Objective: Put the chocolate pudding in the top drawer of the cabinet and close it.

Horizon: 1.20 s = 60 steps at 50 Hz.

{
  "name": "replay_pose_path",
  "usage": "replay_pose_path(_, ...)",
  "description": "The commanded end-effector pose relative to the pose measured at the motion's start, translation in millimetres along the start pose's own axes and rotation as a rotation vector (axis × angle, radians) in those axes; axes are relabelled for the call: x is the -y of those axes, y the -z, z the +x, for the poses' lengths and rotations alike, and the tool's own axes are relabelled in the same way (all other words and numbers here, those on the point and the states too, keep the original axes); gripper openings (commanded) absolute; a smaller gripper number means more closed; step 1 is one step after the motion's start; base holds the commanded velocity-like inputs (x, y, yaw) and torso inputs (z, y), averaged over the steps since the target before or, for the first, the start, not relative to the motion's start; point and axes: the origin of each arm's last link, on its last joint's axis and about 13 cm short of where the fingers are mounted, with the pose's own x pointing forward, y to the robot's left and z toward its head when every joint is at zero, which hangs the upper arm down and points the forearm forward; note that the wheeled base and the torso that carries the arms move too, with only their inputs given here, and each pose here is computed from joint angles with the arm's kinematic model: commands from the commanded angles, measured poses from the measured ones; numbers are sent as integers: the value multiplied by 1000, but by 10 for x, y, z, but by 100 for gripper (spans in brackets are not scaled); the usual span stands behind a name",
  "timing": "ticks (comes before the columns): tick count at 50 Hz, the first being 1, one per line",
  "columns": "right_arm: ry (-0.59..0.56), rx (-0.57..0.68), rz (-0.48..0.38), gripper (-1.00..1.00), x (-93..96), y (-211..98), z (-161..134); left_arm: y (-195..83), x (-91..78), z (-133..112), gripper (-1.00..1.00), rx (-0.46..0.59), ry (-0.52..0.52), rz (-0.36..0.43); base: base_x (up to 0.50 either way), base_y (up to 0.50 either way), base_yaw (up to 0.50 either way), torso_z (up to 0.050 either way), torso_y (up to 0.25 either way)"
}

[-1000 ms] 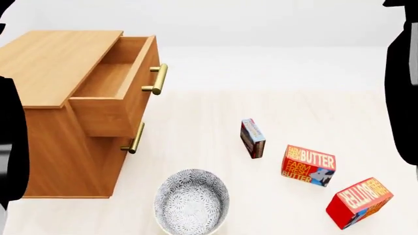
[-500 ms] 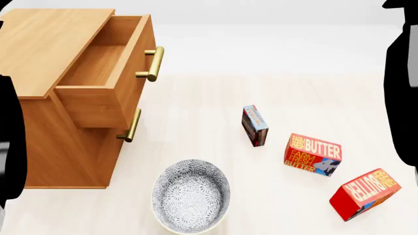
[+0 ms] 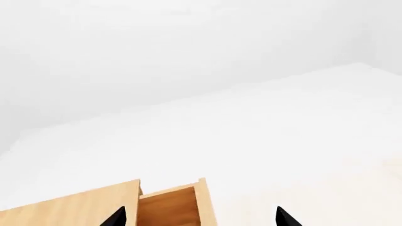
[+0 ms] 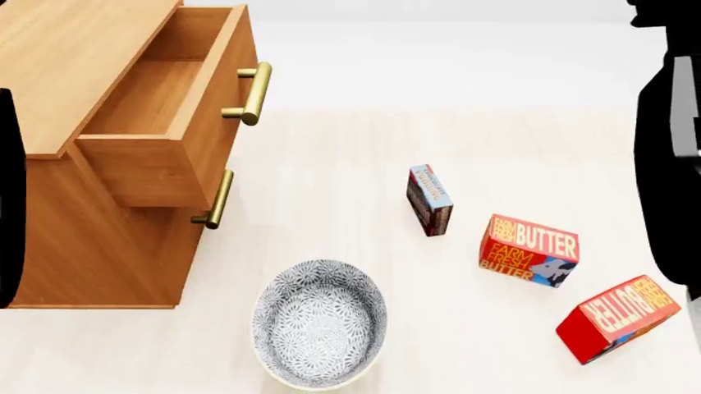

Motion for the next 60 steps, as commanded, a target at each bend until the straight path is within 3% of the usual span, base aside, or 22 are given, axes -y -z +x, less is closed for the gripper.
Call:
replay_pose_path(1, -8, -9, 0, 100, -21, 42, 5, -131, -42, -16, 100, -185, 46, 1, 0, 0, 0, 0, 0)
replay_pose_path(9, -11, -14, 1, 100, -23, 70, 8, -107, -6, -75, 100, -317, 88, 1, 0, 0, 0, 0, 0)
replay_pose_path(21, -14, -21, 0, 100, -27, 97, 20, -38, 20, -38, 100, -390, 105, -19, 0, 0, 0, 0, 0)
replay_pose_path(60, -14, -42, -11, 100, -16, 170, 28, 420, 155, 234, 100, -463, 155, -116, 0, 0, 0, 0, 0)
